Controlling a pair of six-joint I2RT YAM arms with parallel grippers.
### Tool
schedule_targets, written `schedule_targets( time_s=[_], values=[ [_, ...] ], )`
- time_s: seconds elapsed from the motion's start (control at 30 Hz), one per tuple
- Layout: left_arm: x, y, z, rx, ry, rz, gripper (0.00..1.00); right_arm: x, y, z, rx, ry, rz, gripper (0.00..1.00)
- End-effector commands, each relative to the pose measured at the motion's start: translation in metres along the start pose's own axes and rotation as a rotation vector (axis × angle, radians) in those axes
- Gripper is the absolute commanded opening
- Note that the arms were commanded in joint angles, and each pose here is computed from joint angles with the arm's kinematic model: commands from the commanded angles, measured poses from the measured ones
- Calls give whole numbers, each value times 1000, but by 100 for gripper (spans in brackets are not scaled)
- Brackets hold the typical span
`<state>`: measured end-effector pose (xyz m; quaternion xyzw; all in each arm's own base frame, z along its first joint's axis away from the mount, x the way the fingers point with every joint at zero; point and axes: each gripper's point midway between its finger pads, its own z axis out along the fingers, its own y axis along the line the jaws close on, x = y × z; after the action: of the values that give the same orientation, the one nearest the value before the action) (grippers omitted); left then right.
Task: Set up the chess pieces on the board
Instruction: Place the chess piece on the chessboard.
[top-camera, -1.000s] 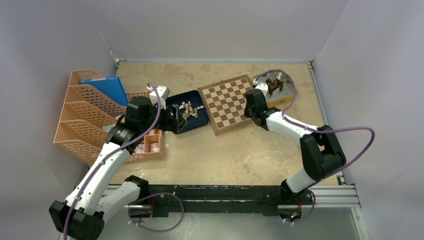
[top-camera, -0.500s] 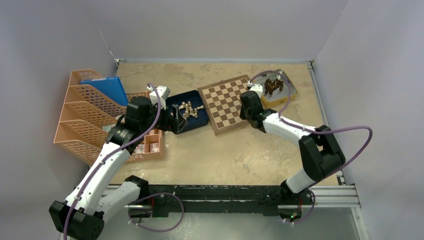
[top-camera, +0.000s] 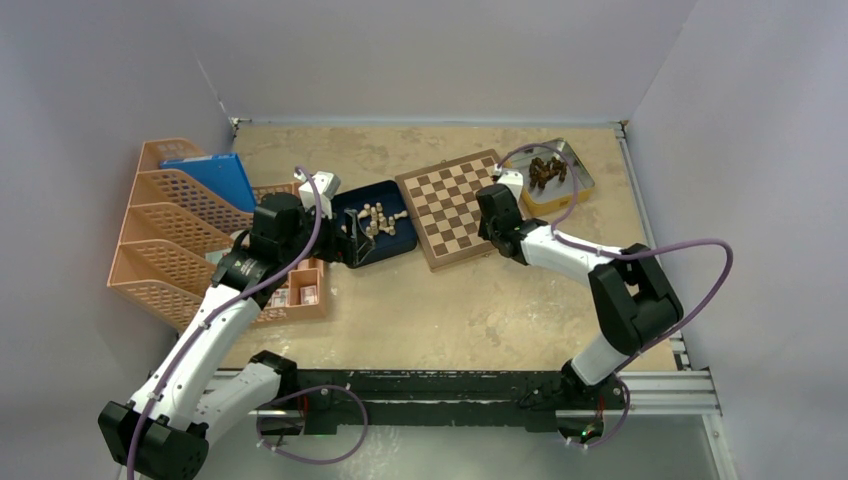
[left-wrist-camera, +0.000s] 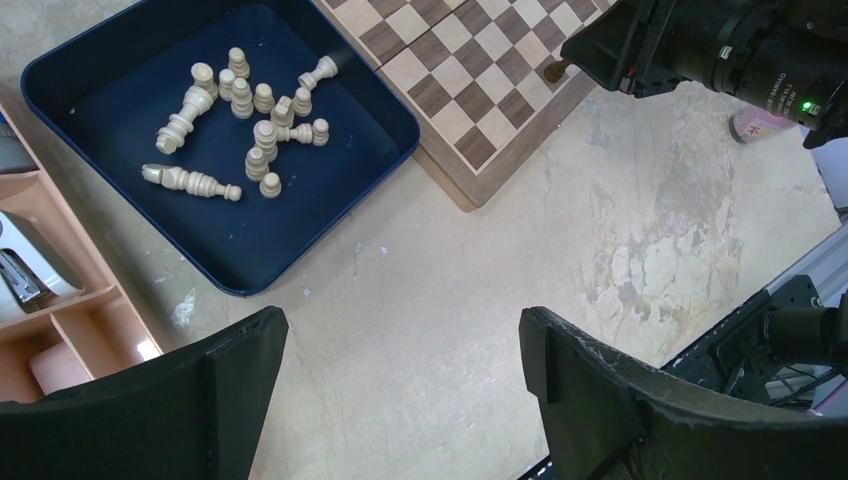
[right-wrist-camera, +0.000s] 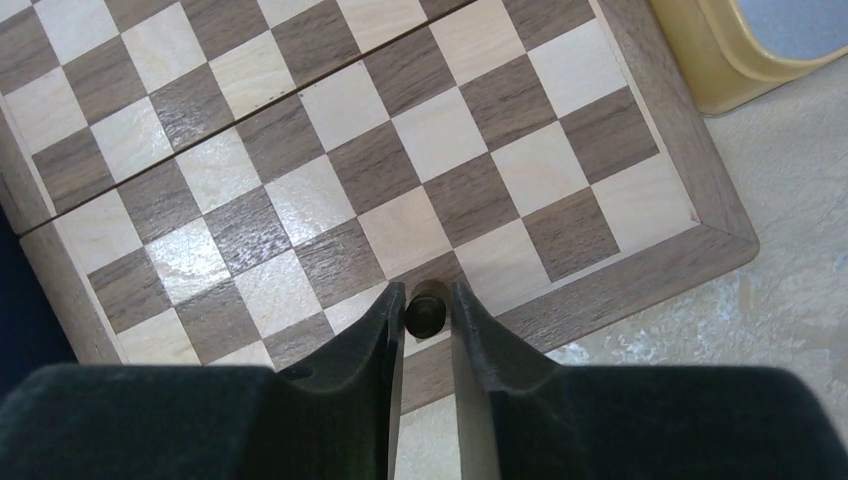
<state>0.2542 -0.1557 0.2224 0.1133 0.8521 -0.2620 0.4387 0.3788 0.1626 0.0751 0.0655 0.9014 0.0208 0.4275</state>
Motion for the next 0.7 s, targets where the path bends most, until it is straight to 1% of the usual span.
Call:
schedule_targets(
  time_s=[0.0, 0.1, 0.2, 0.67],
  values=[
    [-10, -5, -3, 23, -38, 6, 87, -1, 1, -1, 7, -20, 16, 28],
    [-10, -6, -3, 25, -38, 6, 87, -2, 1, -1, 8, -20, 16, 35],
    [-10, -5, -3, 23, -38, 6, 87, -3, 1, -2, 12, -20, 14, 37],
    [-9, -4, -2, 19, -35, 4, 87, -3, 1, -1, 17, -15, -1, 31]
  ],
)
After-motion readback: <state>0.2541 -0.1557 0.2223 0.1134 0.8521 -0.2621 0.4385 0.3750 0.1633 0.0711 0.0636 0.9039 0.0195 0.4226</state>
